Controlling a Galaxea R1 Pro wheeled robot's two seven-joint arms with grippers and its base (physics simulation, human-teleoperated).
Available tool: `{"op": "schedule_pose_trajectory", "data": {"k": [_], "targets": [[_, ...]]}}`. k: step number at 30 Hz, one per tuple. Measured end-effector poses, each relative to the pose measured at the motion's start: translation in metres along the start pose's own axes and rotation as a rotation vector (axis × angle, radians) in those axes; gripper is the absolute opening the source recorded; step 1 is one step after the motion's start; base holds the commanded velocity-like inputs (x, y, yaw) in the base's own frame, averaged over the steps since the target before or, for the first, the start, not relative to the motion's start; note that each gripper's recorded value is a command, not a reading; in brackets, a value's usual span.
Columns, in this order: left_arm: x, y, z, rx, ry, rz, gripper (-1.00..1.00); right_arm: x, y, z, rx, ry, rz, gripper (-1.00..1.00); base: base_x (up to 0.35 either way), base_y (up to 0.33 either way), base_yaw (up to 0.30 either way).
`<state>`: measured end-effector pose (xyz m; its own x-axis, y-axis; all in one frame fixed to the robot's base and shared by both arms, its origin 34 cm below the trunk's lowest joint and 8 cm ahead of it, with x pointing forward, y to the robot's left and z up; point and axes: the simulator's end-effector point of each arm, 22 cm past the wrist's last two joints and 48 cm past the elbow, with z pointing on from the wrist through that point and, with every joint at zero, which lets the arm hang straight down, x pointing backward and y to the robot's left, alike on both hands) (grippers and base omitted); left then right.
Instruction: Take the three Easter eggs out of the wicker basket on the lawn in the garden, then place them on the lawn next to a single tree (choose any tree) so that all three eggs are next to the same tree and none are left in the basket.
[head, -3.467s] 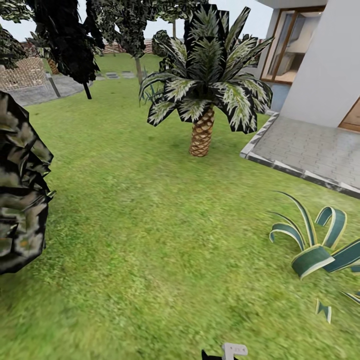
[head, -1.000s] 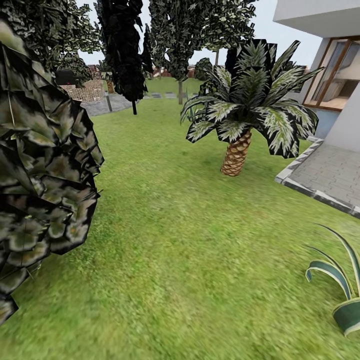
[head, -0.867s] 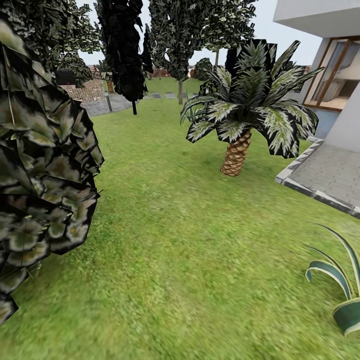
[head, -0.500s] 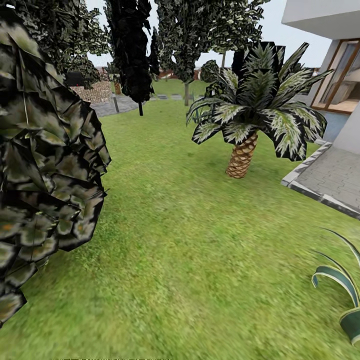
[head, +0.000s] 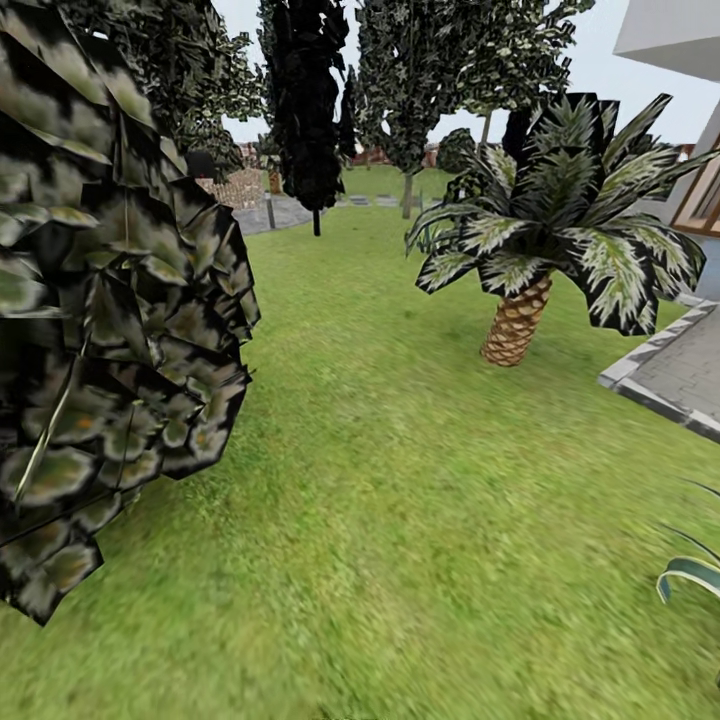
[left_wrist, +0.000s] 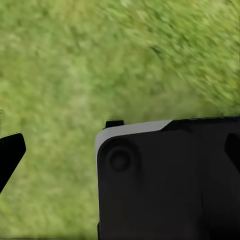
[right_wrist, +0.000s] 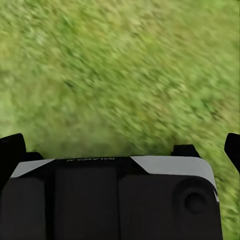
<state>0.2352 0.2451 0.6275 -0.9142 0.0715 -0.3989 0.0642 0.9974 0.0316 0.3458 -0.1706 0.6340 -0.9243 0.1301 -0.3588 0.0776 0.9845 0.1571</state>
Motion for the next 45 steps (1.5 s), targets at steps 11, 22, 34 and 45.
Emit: {"op": "schedule_pose_trajectory", "data": {"k": [11, 22, 34, 45], "targets": [[-0.006, 0.0, 0.0, -0.001, -0.015, 0.001, 1.0, -0.005, 0.002, -0.001, -0.003, -0.013, -0.003, 1.0, -0.062, 0.0, 0.176], [-0.012, 0.0, 0.001, -0.001, -0.031, 0.0, 1.0, -0.005, 0.005, -0.003, -0.007, -0.013, -0.008, 1.0, 0.012, 0.0, 0.172], [-0.019, 0.0, 0.001, -0.002, -0.047, 0.0, 1.0, -0.011, 0.006, -0.004, -0.009, -0.028, -0.01, 1.0, 0.027, 0.035, 0.185], [-0.025, 0.001, 0.001, -0.003, -0.062, 0.0, 1.0, -0.017, 0.007, -0.006, -0.012, -0.043, -0.013, 1.0, 0.001, 0.07, 0.2]]}}
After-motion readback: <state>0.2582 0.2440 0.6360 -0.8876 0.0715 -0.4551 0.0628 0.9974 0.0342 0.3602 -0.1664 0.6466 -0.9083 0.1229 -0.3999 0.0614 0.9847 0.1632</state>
